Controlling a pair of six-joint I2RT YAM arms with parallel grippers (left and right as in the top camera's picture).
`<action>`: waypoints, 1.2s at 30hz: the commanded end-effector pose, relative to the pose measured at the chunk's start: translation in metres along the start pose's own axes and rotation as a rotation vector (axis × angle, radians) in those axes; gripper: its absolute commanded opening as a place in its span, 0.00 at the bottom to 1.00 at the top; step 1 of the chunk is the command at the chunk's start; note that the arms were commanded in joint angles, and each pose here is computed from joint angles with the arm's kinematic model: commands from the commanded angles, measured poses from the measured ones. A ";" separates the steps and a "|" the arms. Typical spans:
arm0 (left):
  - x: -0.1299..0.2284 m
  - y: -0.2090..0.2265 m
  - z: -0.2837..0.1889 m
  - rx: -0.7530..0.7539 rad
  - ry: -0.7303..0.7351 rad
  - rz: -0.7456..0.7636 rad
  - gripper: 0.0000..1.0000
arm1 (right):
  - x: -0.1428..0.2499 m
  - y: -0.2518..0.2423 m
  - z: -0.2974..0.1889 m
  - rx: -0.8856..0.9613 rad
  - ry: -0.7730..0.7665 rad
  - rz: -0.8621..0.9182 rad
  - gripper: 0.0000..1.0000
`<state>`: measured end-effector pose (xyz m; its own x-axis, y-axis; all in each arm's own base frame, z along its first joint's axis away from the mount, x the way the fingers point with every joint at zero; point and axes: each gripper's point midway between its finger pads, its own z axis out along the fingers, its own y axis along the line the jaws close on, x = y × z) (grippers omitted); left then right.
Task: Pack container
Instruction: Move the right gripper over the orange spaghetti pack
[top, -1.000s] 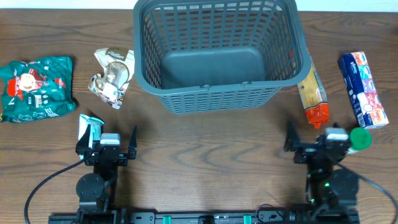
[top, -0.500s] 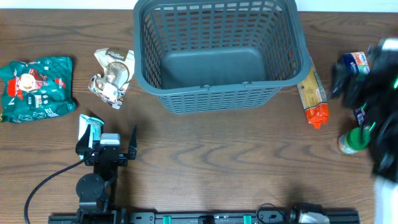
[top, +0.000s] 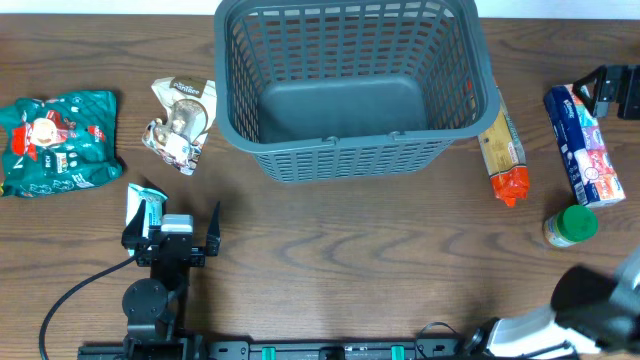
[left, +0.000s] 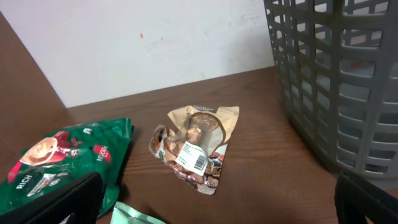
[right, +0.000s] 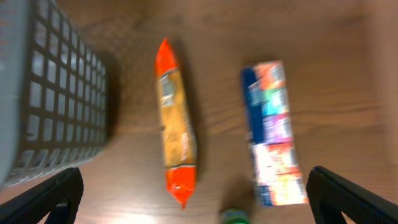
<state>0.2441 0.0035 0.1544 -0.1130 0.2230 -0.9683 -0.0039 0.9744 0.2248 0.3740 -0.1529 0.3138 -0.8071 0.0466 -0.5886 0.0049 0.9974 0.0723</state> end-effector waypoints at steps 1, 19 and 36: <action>0.017 -0.002 0.002 0.003 0.045 0.014 0.99 | 0.001 -0.002 0.026 -0.123 0.013 0.017 0.99; 0.017 -0.002 0.002 0.003 0.045 0.014 0.99 | 0.032 0.014 0.105 -0.146 0.264 -0.166 0.99; 0.017 -0.002 0.002 0.003 0.045 0.014 0.99 | 0.090 0.027 0.229 -0.230 0.430 -0.114 0.99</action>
<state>0.2441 0.0036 0.1544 -0.1131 0.2230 -0.9682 -0.0043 0.9744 0.2249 0.4373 -0.1320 0.0958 -0.9605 -0.1175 -0.2521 -0.1720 0.9632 0.2063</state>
